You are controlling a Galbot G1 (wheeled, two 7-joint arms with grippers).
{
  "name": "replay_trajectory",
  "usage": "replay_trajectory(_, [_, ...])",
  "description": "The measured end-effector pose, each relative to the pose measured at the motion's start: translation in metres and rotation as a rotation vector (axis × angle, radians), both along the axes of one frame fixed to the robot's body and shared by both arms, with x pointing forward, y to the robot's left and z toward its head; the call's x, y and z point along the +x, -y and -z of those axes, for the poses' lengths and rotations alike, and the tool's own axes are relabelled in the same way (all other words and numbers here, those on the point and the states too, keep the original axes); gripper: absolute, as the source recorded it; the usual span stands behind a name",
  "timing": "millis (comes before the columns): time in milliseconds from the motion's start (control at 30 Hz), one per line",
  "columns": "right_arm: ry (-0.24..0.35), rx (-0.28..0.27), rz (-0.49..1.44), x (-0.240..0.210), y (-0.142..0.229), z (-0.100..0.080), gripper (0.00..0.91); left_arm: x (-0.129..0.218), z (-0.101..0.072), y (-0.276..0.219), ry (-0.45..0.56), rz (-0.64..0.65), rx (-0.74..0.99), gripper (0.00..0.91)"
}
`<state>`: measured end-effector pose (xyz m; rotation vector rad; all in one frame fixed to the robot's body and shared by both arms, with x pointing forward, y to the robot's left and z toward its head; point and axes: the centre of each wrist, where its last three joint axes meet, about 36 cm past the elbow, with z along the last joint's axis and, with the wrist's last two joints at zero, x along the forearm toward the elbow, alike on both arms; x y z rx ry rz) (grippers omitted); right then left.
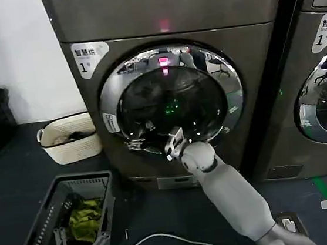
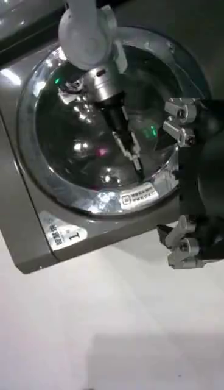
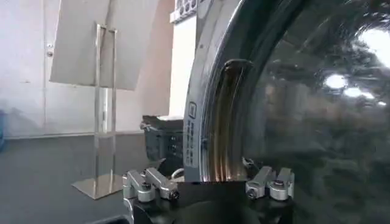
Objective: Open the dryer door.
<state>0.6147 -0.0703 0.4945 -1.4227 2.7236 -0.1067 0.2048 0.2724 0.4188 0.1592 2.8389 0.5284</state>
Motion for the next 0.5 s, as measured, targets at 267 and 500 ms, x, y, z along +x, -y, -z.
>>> replay_trajectory(267, [0.008, -0.001, -0.024, 0.008, -0.008, -0.003, 0.907, -0.001, -0.001, 0.001, 0.003, -0.002, -0.001, 0.907])
replay_trajectory(500, [0.017, -0.009, -0.049, 0.016, -0.014, -0.004, 0.907, -0.002, -0.001, 0.002, 0.003, -0.005, -0.004, 0.907])
